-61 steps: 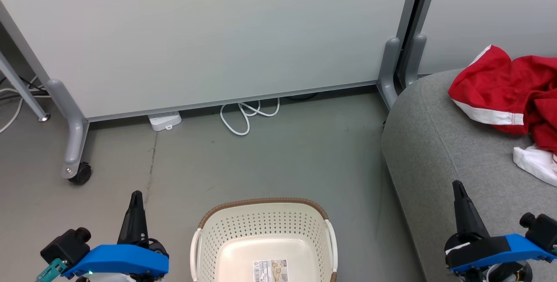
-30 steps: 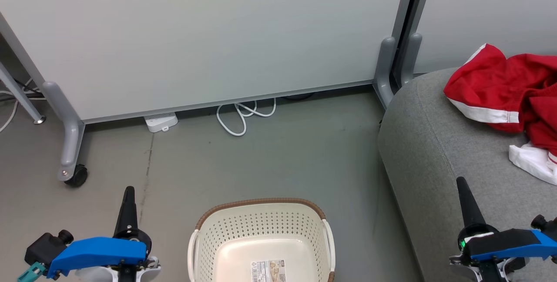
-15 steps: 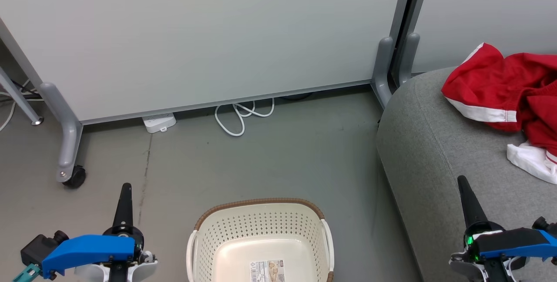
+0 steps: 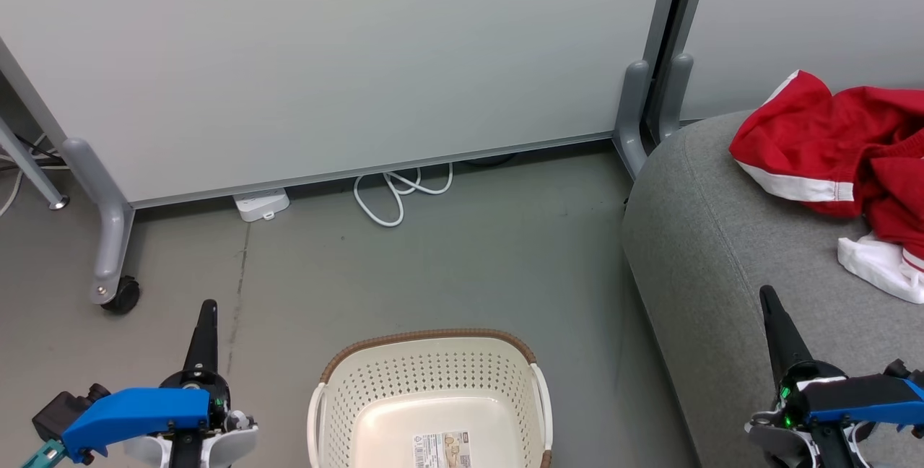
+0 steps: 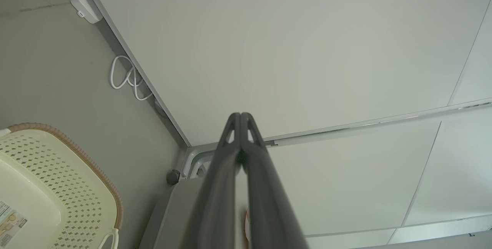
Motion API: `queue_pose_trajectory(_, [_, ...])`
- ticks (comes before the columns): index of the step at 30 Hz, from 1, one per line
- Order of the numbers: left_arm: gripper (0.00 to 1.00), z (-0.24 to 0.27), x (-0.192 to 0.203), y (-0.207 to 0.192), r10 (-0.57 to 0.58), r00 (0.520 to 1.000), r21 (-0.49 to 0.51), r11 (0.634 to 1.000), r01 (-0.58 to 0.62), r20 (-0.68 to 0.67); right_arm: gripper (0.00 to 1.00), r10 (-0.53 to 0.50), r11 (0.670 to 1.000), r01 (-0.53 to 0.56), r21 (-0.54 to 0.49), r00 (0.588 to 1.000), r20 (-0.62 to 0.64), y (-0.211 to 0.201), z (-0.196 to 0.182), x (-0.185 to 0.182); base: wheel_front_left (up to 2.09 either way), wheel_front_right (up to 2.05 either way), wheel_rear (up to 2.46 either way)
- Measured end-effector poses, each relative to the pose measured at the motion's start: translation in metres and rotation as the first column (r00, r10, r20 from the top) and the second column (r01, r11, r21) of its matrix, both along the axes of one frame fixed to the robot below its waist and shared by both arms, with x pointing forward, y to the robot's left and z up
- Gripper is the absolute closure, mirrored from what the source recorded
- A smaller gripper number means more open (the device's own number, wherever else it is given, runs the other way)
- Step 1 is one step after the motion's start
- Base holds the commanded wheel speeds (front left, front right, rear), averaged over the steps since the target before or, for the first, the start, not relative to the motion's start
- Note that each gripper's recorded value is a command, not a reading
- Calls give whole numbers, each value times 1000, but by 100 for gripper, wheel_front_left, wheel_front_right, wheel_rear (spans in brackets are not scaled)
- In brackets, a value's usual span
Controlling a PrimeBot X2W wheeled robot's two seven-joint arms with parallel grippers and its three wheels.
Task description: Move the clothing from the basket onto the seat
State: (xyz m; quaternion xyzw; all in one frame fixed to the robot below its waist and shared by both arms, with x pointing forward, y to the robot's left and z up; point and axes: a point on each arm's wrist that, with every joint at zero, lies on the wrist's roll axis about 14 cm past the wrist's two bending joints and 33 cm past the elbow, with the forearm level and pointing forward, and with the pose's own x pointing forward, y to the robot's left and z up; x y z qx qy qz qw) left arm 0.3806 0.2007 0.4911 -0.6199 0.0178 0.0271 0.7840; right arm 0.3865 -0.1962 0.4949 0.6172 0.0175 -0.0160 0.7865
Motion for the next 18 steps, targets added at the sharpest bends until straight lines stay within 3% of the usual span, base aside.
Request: queue_pose_trajectory(18, [100,7,4,0,-4,1000,-139,990,8,27,100,-3,990,1,141,1000,20,-2,5,1,0,0,0])
